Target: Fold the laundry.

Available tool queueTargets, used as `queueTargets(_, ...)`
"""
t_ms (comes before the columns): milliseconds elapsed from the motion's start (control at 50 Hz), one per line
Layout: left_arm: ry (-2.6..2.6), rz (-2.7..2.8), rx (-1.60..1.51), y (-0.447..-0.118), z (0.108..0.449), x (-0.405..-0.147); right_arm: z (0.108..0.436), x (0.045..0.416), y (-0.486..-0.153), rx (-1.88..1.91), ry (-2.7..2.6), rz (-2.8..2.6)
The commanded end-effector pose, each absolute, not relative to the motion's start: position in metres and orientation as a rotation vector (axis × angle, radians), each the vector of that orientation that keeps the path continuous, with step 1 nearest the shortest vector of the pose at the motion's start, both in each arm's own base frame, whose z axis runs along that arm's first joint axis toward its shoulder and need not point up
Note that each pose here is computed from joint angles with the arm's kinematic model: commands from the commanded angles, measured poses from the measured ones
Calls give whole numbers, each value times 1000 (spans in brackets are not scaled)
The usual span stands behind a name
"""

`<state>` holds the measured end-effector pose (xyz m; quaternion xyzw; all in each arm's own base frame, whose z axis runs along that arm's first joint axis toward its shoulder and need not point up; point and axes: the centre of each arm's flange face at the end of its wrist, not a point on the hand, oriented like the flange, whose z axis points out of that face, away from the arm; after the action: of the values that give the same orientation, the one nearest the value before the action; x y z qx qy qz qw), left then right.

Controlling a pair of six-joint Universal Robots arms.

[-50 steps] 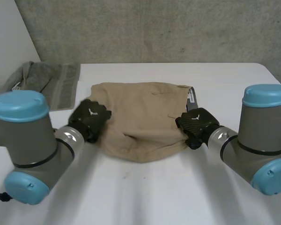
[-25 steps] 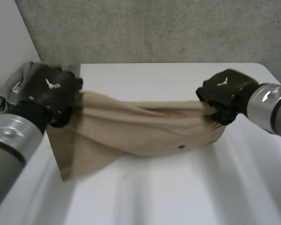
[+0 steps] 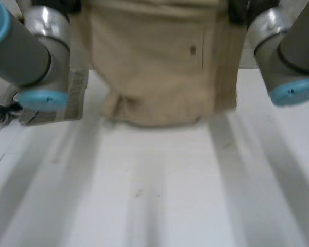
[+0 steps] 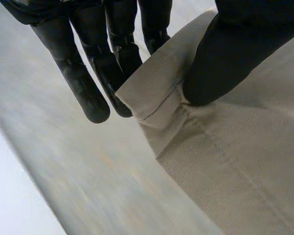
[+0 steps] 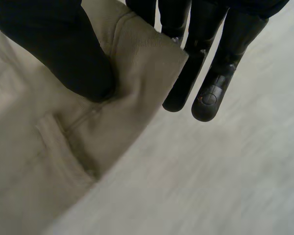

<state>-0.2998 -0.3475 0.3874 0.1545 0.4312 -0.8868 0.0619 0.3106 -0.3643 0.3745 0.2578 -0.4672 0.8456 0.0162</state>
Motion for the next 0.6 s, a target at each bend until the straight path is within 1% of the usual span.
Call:
queueTargets(20, 994, -2898, 176, -322, 449, -285, 427, 308, -356, 639, -1177, 2968)
queueTargets(40, 1001, -2896, 176, -321, 448, -285, 422, 308, -358, 649, -1199, 2959)
queueTargets(100, 1084, -2865, 216, -323, 429, -285, 412, 312, -358, 680, -1254, 2940)
queueTargets(120, 1138, -2840, 247, -324, 415, -286, 401, 313, -359, 702, -1319, 2906)
queueTargets(180, 1231, -2793, 302, -326, 390, -288, 381, 314, -362, 743, -1430, 2840)
queueTargets(200, 1296, -2755, 347, -326, 371, -289, 364, 315, -365, 775, -1512, 2788)
queueTargets(260, 1393, -2695, 420, -325, 341, -291, 334, 317, -370, 830, -1643, 2687)
queueTargets(280, 1470, -2643, 477, -325, 318, -292, 312, 319, -372, 880, -1729, 2606)
queueTargets(320, 1558, -2570, 534, -326, 290, -292, 287, 320, -374, 941, -1817, 2509)
queueTargets(340, 1608, -2529, 568, -325, 273, -293, 259, 321, -374, 1015, -1905, 2383)
queueTargets(360, 1700, -2447, 629, -322, 244, -294, 248, 321, -374, 1051, -1936, 2329)
queueTargets(400, 1787, -2365, 693, -316, 220, -296, 221, 321, -373, 1135, -2000, 2191)
queueTargets(420, 1829, -2325, 725, -312, 208, -296, 196, 321, -370, 1212, -2045, 2070)
queueTargets(440, 1900, -2244, 784, -304, 190, -296, 187, 322, -368, 1245, -2059, 2022)
queueTargets(480, 1963, -2159, 839, -296, 176, -294, 168, 323, -358, 1335, -2102, 1890)
queueTargets(500, 2015, -2084, 883, -287, 168, -291, 166, 323, -355, 1358, -2114, 1859)
queueTargets(560, 2090, -1971, 939, -274, 156, -284, 161, 320, -344, 1395, -2183, 1771)
queueTargets(600, 2133, -1901, 967, -261, 159, -275, 166, 314, -331, 1424, -2235, 1684)
